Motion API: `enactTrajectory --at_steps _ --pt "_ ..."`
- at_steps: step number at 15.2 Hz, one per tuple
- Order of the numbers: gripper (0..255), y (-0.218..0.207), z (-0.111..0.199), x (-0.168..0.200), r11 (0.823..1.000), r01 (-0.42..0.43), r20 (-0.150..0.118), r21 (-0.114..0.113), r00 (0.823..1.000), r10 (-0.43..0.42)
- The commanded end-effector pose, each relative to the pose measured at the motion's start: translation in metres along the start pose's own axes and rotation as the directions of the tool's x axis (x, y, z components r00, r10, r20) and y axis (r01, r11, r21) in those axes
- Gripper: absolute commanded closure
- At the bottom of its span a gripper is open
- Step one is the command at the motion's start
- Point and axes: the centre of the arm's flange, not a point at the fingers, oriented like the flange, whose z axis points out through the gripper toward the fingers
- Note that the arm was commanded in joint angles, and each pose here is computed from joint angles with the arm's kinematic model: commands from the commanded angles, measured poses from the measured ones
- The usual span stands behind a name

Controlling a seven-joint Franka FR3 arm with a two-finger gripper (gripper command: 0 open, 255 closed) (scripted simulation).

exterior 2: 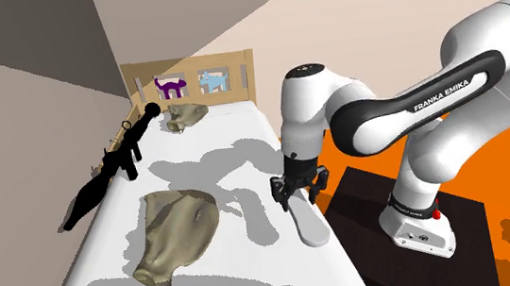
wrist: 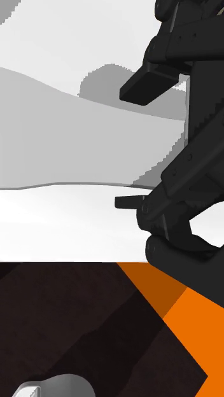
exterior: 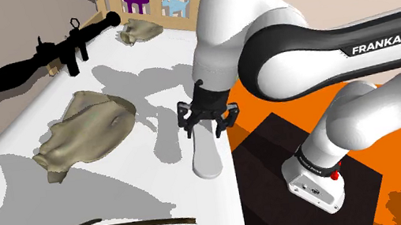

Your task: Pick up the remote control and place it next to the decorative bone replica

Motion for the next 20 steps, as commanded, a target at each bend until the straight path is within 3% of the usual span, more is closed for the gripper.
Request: enactTrajectory --at_steps 1,15,20 --pt "255 -0.001 0.009 0.000 1.000 0.000 0.000 0.001 1.000 0.000" --pt "255 0.000 0.083 0.001 1.000 0.000 0.000 0.001 1.000 0.000" --pt "255 0.000 0.083 0.001 1.000 0.000 0.000 0.001 1.000 0.000"
